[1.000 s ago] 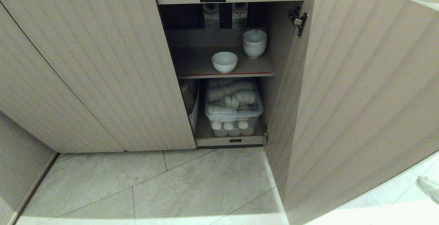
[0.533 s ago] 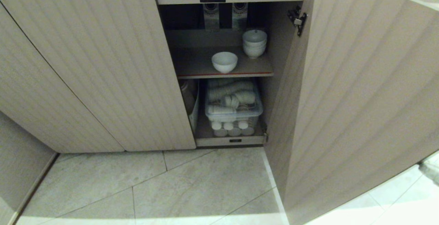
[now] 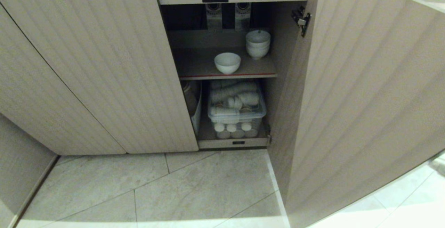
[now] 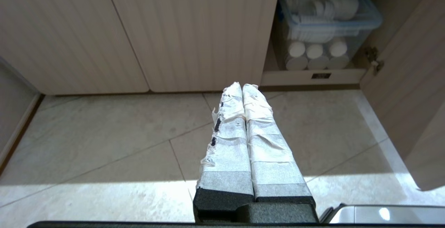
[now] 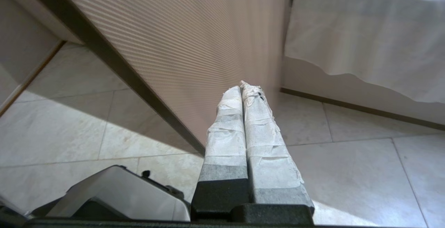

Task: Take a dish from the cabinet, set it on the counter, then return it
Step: Close the cabinet door

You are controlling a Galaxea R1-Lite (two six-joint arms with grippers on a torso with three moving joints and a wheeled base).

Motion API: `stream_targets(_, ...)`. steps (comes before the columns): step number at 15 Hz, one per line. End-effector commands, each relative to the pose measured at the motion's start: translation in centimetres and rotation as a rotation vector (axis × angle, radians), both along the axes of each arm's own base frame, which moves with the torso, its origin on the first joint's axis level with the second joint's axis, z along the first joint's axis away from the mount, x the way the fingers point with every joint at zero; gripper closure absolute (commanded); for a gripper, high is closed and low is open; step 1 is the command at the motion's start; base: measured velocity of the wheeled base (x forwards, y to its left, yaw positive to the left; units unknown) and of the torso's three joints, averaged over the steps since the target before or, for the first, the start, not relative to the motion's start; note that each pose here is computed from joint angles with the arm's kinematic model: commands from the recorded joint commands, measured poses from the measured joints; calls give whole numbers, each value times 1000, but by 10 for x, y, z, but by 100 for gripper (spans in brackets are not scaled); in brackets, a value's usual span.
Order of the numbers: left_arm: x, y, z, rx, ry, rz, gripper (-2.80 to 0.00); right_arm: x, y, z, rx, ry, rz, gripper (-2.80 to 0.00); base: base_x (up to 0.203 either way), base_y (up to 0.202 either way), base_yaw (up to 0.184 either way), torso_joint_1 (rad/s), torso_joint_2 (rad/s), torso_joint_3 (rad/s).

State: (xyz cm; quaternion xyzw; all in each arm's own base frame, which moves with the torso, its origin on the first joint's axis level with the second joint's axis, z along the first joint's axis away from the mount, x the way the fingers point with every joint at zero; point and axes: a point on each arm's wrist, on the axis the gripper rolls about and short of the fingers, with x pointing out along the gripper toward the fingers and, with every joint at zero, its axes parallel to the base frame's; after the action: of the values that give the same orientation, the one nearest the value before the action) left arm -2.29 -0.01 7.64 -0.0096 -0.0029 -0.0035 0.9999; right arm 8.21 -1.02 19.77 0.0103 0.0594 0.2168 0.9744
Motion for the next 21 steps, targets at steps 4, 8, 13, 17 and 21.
stream_targets(4, 0, 0, 0, -1, 1, -1, 0, 6, -2, 1, 5, 16, 10, 0, 0, 0, 0, 0, 0, 0)
stream_targets(8, 0, 0, 0, -1, 1, 1, 0, 10, -1, 5, 33, 15, 128, 0, 0, 0, 0, 0, 0, 0)
stream_targets(13, 0, 0, 0, -1, 1, 0, 0, 12, 2, 5, 77, 38, 240, 0, 0, 0, 0, 0, 0, 0)
stream_targets(17, 0, 0, 0, -1, 1, 0, 0, 16, 3, 7, 141, 82, 261, 0, 0, 0, 0, 0, 0, 0)
stream_targets(21, 0, 0, 0, -1, 1, -1, 0, 18, 7, 17, 218, 115, 290, 0, 0, 0, 0, 0, 0, 0)
